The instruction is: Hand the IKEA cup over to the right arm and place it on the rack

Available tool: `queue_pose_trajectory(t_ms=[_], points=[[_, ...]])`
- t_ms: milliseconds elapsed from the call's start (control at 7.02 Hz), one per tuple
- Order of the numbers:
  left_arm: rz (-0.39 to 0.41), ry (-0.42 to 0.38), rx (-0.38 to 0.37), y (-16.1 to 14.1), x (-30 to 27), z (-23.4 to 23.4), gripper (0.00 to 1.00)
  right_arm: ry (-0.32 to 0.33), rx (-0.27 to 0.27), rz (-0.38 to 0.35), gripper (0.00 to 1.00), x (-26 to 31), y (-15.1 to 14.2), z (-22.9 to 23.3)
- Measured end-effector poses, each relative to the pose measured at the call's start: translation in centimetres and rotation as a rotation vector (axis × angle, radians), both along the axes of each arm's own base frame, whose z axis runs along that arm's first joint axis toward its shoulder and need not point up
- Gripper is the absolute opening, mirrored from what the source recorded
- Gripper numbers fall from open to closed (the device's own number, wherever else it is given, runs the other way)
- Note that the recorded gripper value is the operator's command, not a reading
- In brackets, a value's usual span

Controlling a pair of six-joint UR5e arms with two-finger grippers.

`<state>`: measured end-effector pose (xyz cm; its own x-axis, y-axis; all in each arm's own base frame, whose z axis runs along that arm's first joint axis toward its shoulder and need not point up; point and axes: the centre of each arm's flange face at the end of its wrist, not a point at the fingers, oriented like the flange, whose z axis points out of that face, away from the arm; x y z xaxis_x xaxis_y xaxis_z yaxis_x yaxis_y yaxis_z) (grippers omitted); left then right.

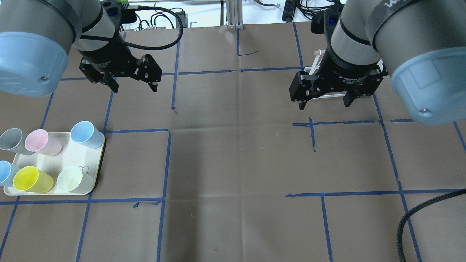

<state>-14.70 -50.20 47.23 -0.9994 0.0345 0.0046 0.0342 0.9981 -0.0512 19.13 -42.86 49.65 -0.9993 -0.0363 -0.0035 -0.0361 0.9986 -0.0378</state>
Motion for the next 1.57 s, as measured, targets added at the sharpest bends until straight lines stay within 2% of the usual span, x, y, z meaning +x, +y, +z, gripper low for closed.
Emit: queue_pose_trajectory(t_ms=[1139,1566], points=[[-0.006,-0.001,0.001,0.1,0.1,0.0,1.00,0.003,0.016,-0.001,1.00,-0.1,0.1,-0.6],[-0.078,-0.007,0.003,-0.2,2.3,0.0,1.00,0.003,0.015,0.000,1.00,0.0,0.1,-0.6]])
